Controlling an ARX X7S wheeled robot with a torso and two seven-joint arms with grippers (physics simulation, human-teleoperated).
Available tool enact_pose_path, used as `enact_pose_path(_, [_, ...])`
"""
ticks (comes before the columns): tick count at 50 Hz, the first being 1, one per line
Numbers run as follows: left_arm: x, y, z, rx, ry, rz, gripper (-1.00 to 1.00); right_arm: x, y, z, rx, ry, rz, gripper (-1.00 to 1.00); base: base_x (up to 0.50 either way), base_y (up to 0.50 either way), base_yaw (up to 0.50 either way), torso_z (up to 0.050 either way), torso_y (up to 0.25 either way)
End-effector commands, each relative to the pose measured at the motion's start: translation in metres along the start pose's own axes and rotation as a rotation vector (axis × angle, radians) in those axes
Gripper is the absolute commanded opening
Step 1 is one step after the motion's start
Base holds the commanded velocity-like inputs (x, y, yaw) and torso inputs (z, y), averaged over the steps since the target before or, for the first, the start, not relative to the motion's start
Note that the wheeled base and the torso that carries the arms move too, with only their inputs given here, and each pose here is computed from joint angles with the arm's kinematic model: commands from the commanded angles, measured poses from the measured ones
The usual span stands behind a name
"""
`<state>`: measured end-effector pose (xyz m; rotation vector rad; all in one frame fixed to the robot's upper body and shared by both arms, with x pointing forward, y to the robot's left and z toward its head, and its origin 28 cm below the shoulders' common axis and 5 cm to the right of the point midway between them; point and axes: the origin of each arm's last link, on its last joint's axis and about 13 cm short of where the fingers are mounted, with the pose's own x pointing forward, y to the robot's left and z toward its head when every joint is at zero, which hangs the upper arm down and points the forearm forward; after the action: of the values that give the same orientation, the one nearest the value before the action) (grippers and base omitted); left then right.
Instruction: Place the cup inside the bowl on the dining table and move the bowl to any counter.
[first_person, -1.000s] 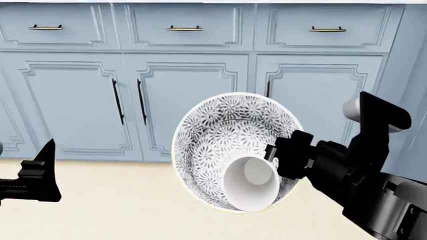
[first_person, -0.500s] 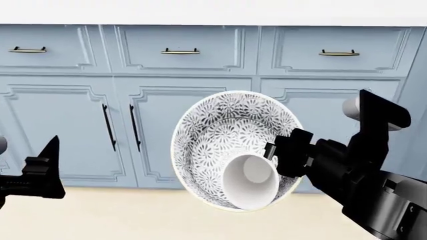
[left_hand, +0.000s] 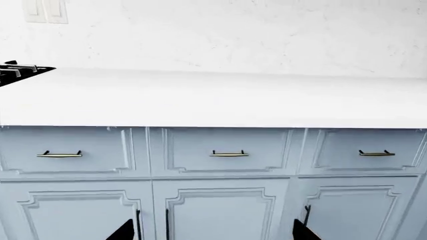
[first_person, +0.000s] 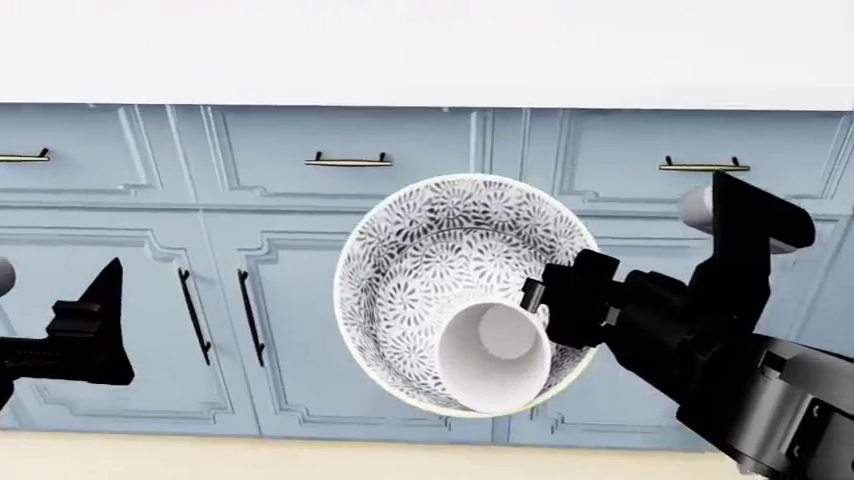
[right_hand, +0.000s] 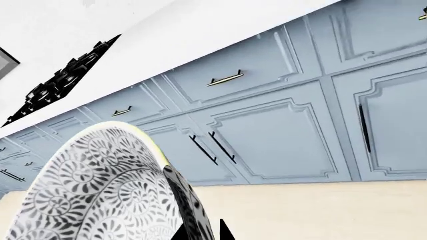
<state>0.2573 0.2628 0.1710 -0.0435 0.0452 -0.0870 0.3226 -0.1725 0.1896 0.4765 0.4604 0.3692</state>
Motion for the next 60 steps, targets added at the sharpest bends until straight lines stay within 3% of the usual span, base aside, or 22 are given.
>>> enact_pose_path(1, [0.001, 0.0, 0.001, 0.001, -0.002, -0.001, 1.0, -0.002, 0.005, 0.008, -0.007, -0.028, 0.01, -1.0, 0.34, 0.0, 0.0, 0.0, 0.01])
enact_pose_path(19, [0.001, 0.0, 0.005, 0.01, -0.006, -0.005, 1.0, -0.004, 0.012, 0.023, -0.015, -0.056, 0.014, -1.0, 0.22, 0.0, 0.0, 0.0, 0.001])
enact_pose_path(30, [0.003, 0.0, 0.025, 0.048, -0.027, -0.014, 1.0, -0.005, 0.021, 0.036, -0.031, -0.077, 0.028, -1.0, 0.29, 0.0, 0.0, 0.0, 0.001])
enact_pose_path(60, [0.008, -0.002, 0.044, 0.064, -0.067, -0.024, 1.0, -0.009, 0.023, 0.048, -0.036, -0.095, 0.008, -1.0, 0.29, 0.0, 0.0, 0.0, 0.001])
